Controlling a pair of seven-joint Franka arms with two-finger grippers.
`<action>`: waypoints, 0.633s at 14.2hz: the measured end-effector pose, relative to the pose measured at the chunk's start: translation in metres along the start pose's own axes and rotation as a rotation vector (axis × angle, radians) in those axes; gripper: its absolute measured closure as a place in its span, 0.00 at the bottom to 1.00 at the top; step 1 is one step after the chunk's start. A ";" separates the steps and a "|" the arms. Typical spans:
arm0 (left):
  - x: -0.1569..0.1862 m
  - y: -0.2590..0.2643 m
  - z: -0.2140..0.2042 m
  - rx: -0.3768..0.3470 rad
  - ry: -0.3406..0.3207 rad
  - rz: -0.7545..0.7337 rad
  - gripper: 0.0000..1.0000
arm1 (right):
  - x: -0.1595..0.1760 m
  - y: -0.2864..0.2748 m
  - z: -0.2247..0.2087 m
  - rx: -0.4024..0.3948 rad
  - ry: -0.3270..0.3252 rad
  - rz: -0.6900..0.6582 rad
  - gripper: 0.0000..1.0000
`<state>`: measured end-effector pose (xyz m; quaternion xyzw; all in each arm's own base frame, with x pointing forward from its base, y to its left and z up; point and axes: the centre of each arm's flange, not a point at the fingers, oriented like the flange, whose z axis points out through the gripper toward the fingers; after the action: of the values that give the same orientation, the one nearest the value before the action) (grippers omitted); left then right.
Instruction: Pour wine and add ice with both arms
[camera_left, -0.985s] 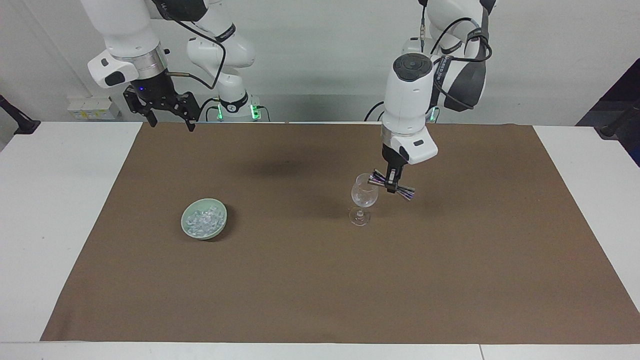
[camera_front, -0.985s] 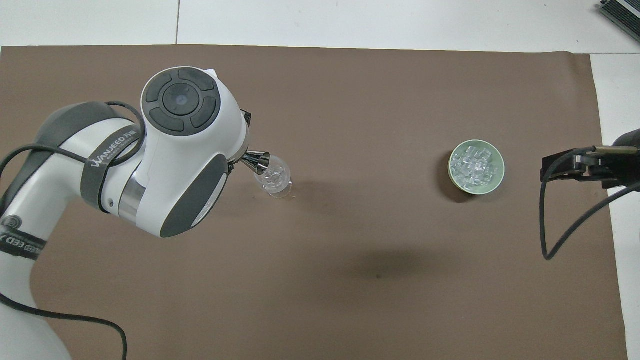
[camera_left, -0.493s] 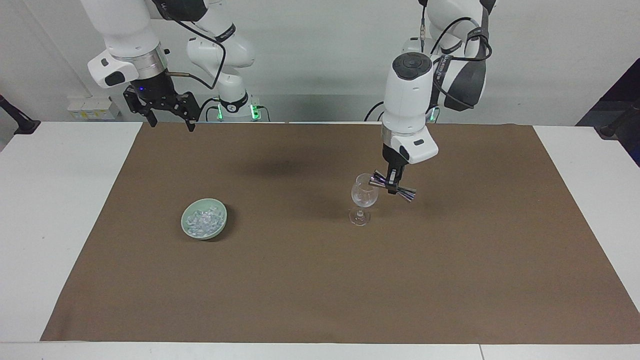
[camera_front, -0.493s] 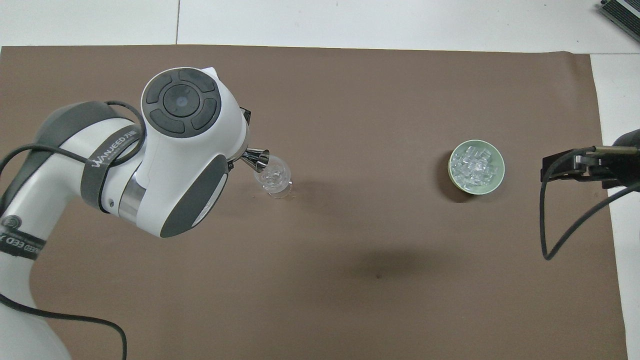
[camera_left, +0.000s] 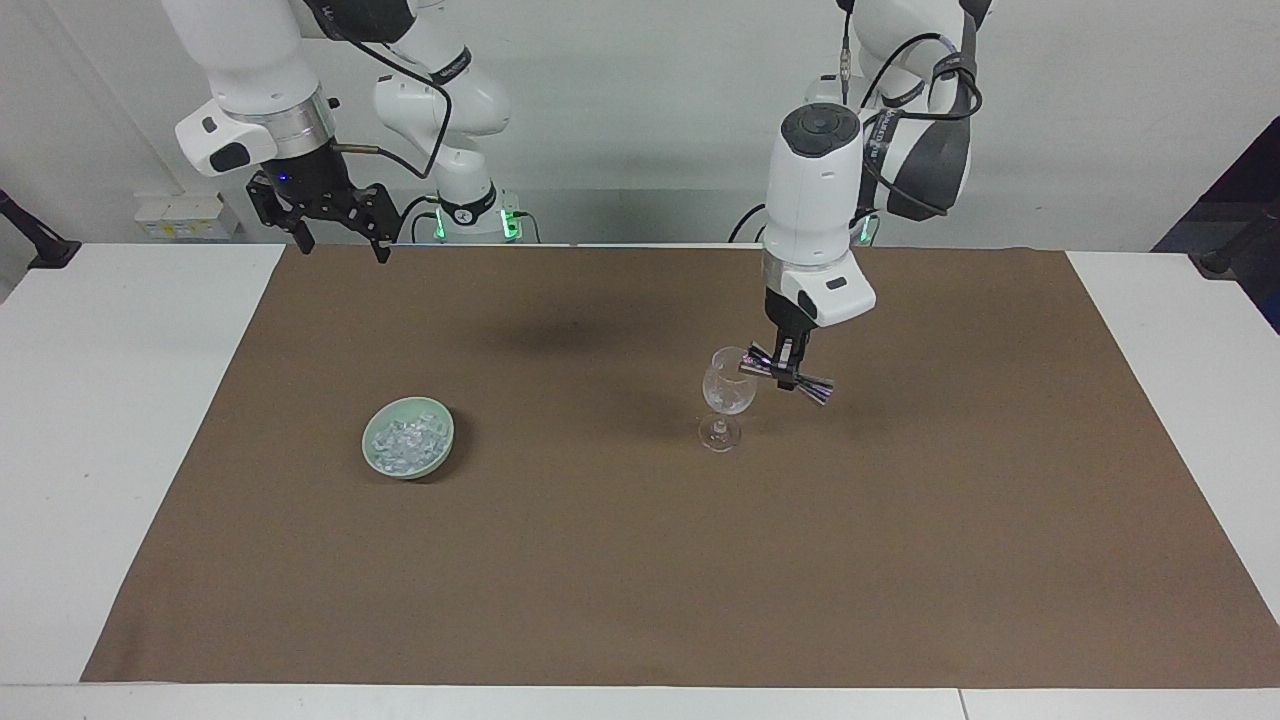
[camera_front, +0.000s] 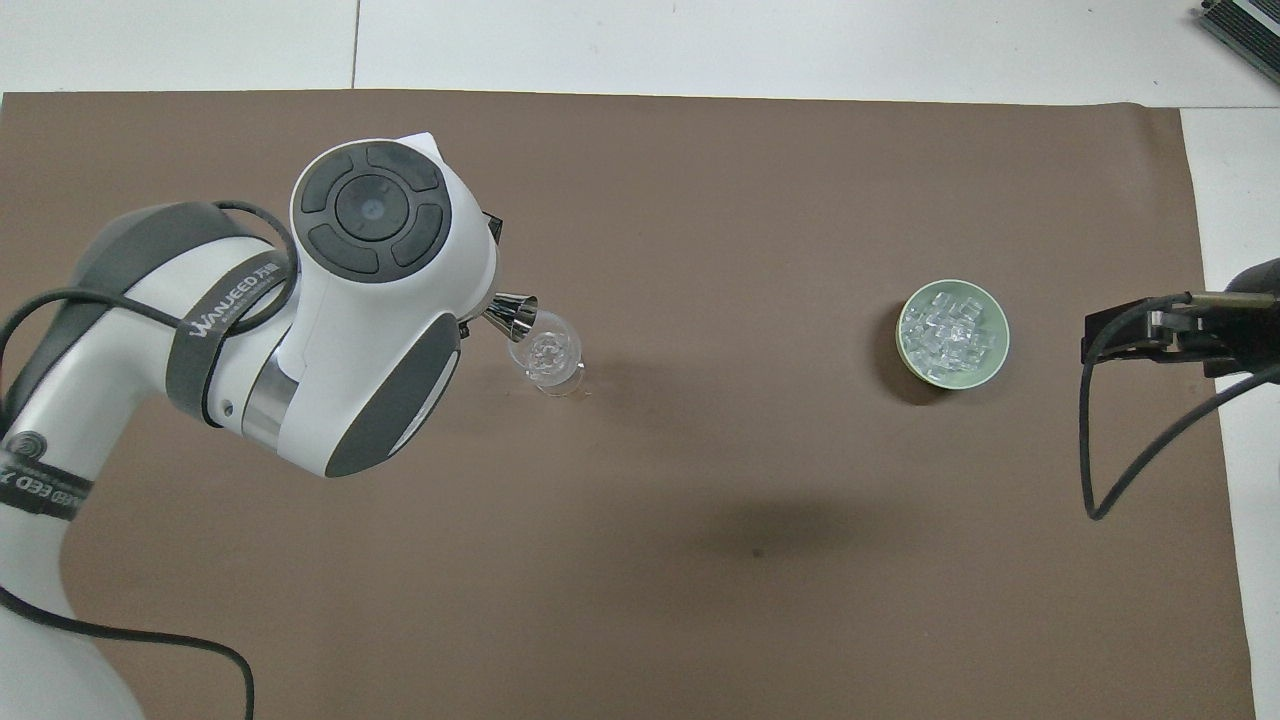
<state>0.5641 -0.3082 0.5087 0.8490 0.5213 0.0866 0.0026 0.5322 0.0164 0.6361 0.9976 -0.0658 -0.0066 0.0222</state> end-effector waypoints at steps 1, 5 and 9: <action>-0.001 0.000 0.000 -0.001 0.002 0.003 0.78 | 0.000 0.000 0.000 0.000 0.000 0.000 0.00; -0.004 0.000 -0.001 -0.001 0.008 0.008 0.78 | 0.000 0.000 0.000 0.000 0.000 0.000 0.00; -0.006 0.000 -0.001 -0.001 0.018 0.017 0.78 | 0.000 0.000 0.000 0.000 0.000 0.000 0.00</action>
<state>0.5609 -0.3136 0.5086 0.8525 0.5140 0.0947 -0.0024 0.5322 0.0164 0.6361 0.9976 -0.0658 -0.0065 0.0222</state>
